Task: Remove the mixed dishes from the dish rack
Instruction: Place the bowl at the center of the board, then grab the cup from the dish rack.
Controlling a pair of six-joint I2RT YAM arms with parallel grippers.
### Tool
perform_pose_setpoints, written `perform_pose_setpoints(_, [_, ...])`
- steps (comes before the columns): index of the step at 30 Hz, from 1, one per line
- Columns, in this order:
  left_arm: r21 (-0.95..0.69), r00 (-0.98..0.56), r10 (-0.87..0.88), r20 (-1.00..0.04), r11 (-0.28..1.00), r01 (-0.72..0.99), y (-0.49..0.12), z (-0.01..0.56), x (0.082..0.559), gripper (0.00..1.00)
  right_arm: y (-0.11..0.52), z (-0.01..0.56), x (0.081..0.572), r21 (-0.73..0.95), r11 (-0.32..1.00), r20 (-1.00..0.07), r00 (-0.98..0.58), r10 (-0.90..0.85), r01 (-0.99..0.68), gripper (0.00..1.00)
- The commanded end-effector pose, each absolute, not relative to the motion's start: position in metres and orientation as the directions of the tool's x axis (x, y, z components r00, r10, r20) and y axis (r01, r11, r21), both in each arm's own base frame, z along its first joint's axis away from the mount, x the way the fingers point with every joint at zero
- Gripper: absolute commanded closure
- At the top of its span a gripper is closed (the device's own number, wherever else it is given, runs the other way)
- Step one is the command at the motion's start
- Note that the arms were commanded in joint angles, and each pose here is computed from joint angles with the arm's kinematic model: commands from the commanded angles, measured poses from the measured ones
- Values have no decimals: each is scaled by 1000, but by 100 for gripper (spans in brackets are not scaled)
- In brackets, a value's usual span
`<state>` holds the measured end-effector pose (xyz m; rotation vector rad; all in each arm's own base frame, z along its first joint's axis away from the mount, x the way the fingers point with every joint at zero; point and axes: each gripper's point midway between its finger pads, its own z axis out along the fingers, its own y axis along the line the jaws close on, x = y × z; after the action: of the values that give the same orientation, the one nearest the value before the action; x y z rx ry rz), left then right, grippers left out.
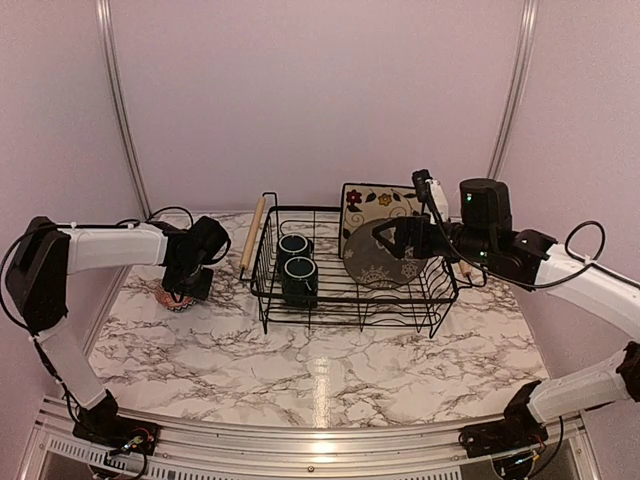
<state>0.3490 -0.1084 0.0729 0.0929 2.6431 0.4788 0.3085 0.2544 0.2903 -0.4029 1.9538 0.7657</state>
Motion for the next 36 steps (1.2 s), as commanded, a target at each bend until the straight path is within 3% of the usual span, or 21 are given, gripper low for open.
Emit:
perform_pose_setpoints(1, [290, -878, 110, -467, 956, -34, -109, 102, 345, 45, 267, 285, 313, 371, 723, -854, -520, 20, -582, 3])
perform_pose_setpoints(9, [140, -793, 52, -607, 989, -42, -116, 165, 341, 32, 301, 254, 323, 292, 765, -816, -567, -114, -574, 3])
perform_pose_setpoints(19, [-124, -558, -96, -824, 992, 13, -117, 266, 317, 12, 351, 213, 340, 150, 811, -727, -619, -297, -565, 3])
perform_pose_setpoints(27, [-173, -499, -136, -856, 985, 29, -106, 280, 296, 7, 375, 153, 343, 145, 819, -568, -724, -390, -555, 20])
perform_pose_setpoints(36, [-198, -503, -149, -851, 979, 45, -111, 276, 295, 6, 392, 133, 344, 138, 807, -522, -735, -433, -574, 26])
